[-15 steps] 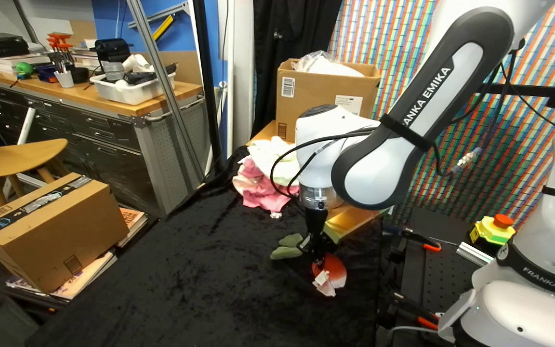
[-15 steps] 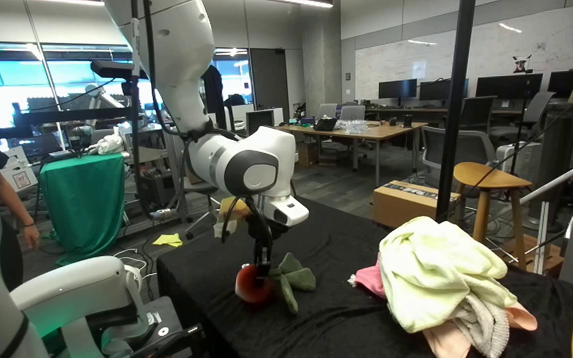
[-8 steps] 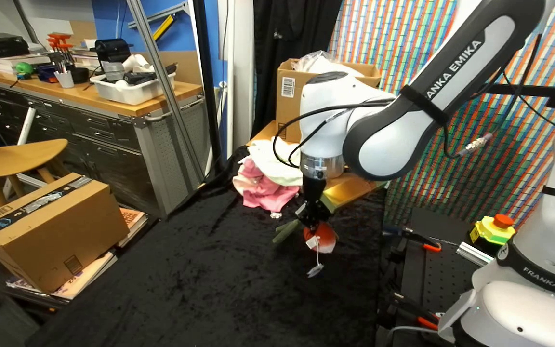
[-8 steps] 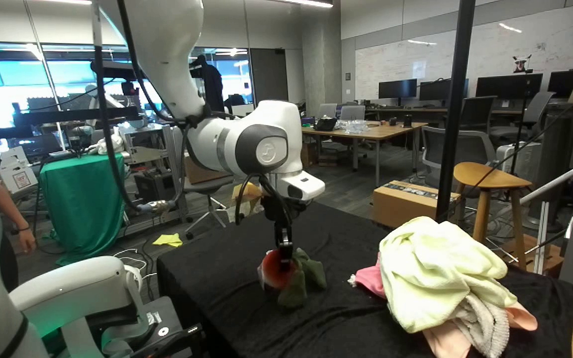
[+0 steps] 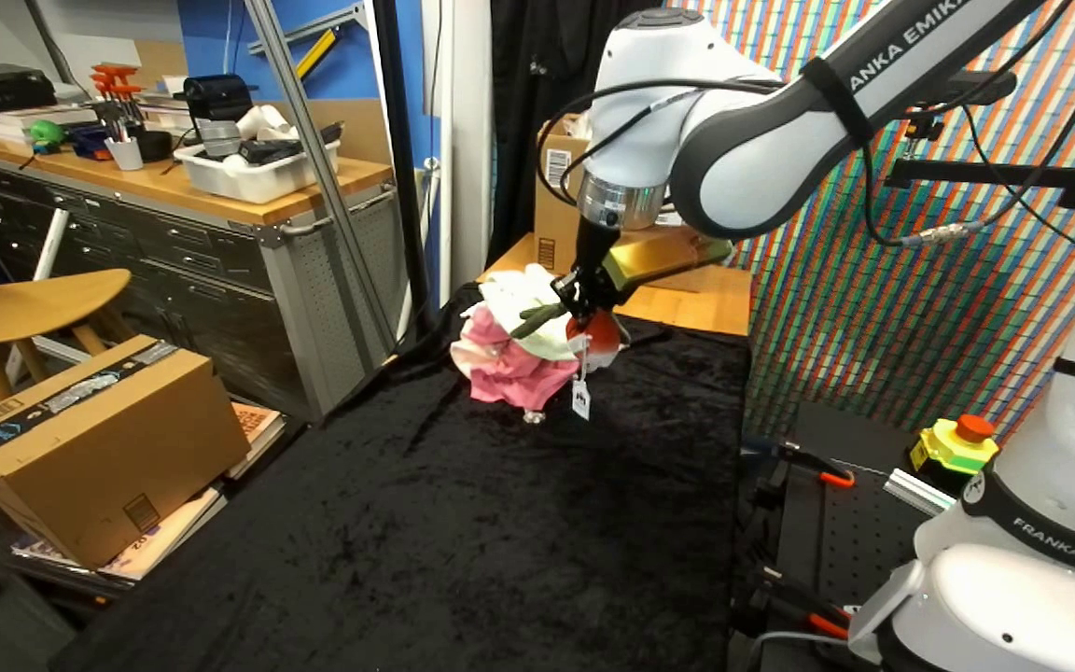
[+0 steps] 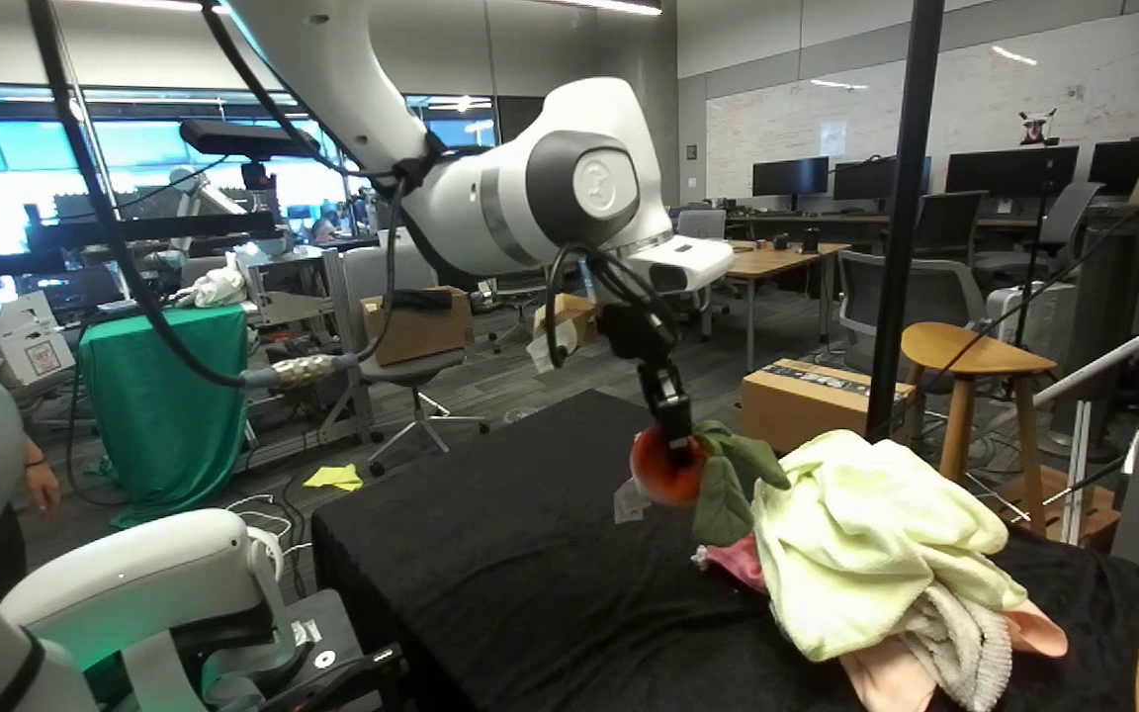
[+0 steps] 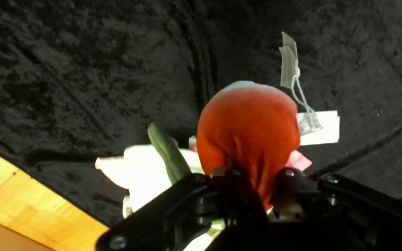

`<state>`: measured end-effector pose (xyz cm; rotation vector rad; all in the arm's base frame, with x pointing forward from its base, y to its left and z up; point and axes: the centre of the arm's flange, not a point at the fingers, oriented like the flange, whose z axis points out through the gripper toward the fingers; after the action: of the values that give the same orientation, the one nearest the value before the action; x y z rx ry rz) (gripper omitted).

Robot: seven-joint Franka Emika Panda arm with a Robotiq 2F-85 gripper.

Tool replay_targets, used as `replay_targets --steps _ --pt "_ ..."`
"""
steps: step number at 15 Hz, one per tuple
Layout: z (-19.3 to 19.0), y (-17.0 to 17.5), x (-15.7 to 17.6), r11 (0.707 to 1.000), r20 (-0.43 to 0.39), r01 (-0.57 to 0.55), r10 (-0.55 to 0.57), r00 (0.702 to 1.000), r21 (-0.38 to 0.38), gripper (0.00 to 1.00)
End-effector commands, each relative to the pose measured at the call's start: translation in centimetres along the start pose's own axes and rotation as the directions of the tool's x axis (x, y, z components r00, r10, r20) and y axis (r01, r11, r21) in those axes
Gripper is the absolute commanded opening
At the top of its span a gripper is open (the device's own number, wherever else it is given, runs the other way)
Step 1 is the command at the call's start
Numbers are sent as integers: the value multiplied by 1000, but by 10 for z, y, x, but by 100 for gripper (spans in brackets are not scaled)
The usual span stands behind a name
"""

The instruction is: Pile up all the objects on the table

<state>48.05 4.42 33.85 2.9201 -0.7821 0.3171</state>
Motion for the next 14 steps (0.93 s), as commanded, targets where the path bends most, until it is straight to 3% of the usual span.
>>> replay_targets --steps 1,7,14 --pt "-27 -5 61 1000 -23 22 -22 999 -17 10" --pt "-31 -8 149 999 -30 38 -39 999 -38 10" --pt "45 -6 201 998 92 58 -55 994 -30 10"
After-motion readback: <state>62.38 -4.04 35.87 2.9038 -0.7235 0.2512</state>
